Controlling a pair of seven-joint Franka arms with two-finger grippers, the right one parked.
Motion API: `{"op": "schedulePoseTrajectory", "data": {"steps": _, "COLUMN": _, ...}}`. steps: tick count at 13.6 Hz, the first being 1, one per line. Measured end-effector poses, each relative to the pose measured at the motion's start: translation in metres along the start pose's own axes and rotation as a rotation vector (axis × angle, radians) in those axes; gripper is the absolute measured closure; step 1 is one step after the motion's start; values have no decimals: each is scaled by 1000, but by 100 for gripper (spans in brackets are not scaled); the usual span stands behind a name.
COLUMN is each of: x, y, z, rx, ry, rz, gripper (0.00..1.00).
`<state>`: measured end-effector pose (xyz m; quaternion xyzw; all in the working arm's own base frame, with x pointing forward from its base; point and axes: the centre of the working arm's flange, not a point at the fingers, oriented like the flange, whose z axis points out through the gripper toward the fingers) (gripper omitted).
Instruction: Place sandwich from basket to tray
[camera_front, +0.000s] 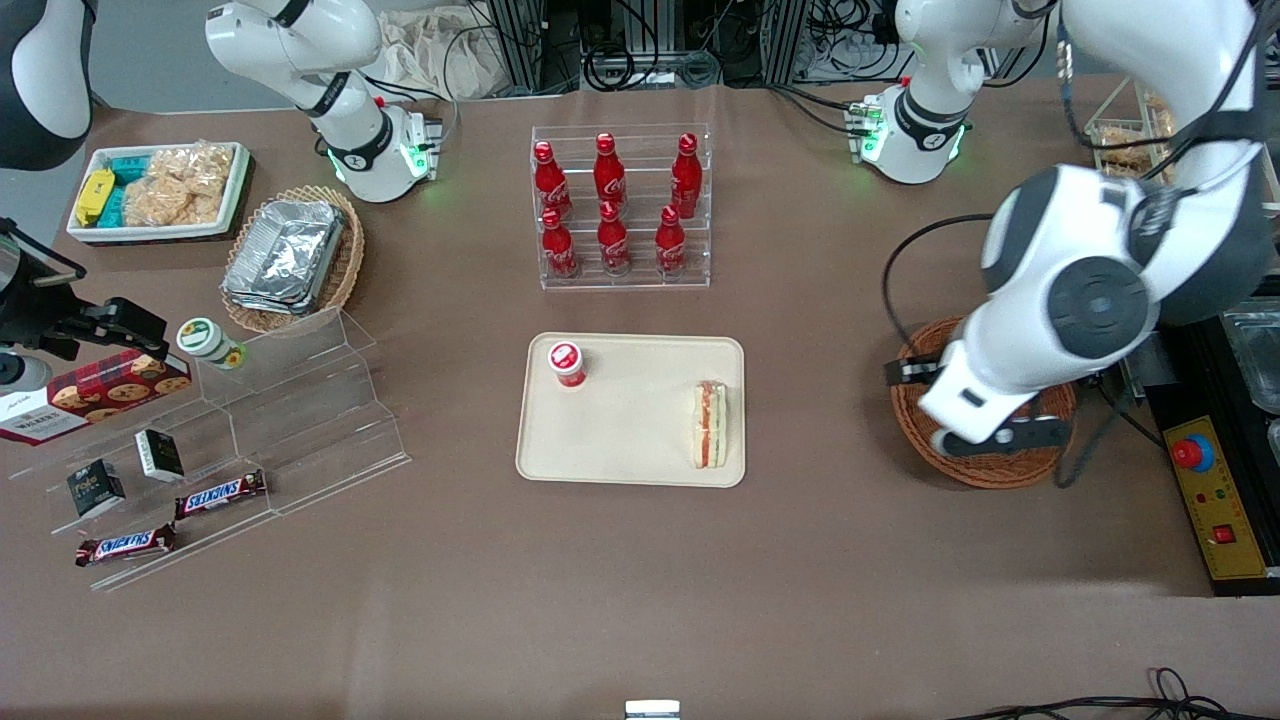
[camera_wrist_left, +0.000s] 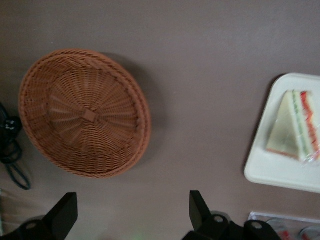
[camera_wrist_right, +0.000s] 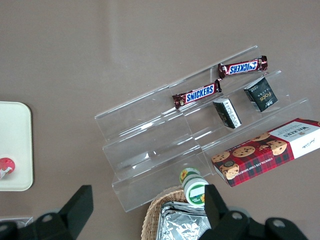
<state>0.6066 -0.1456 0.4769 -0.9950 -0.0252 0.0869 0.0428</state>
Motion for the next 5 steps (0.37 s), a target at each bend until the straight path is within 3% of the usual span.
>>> {"op": "schedulePoseTrajectory", "data": {"steps": 2, "x": -17, "y": -45, "z": -3, "rx": 5, "ry": 35, "rz": 49, "gripper": 0}}
{"op": "schedulePoseTrajectory", "data": {"steps": 5, "x": -37, "y": -100, "z": -12, "rx": 6, "ry": 41, "rz": 137, "gripper": 0}}
